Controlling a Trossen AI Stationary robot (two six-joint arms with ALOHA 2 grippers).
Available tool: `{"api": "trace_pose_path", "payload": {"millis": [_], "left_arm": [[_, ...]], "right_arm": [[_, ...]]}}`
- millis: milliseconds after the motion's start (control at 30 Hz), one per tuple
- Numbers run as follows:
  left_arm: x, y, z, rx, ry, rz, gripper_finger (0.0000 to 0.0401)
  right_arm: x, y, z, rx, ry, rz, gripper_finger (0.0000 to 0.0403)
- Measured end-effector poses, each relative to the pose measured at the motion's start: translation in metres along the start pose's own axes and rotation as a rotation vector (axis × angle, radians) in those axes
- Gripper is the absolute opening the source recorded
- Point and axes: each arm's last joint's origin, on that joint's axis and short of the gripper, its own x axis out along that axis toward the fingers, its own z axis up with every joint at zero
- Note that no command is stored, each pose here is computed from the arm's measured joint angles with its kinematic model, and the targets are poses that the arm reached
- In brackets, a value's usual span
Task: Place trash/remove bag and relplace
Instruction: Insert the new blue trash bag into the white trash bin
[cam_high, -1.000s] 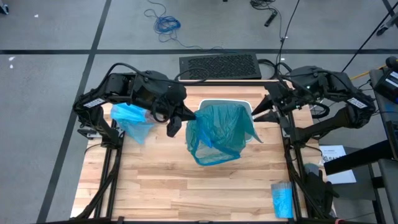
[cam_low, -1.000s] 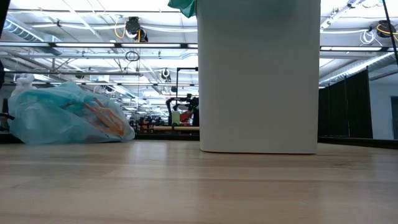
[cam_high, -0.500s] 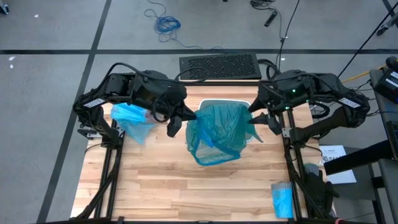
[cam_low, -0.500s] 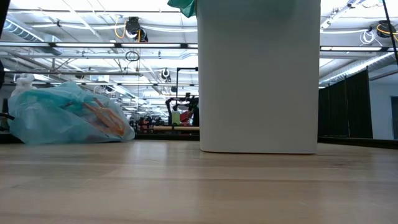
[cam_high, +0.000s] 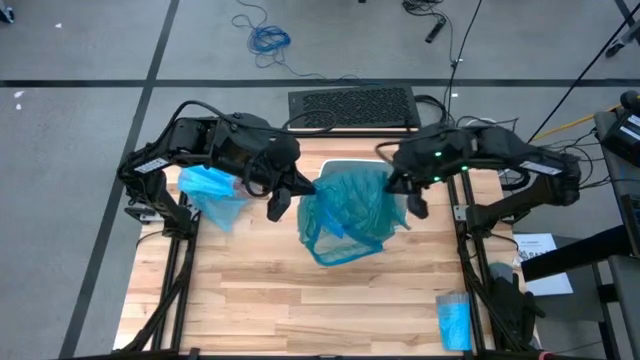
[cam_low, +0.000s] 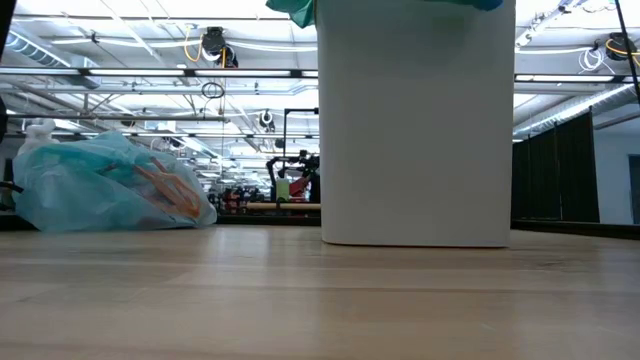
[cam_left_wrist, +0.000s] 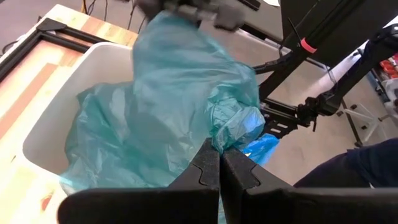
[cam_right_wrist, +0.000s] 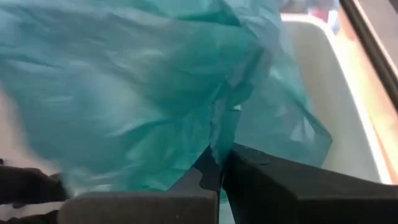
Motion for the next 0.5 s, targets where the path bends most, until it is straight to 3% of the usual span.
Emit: {"api": "trace_pose_path", "payload": {"millis": [367, 500], "left_arm": [[0.002, -0.001, 0.0, 0.003, 0.015, -0.025, 0.0], [0.015, 0.003, 0.0, 0.006, 0.021, 0.037, 0.0]], "right_arm": [[0.055, -0.031, -0.027, 0.113, 0.074, 0.049, 0.0], [0.062, -0.033, -0.03, 0.13, 0.071, 0.09, 0.0]]}}
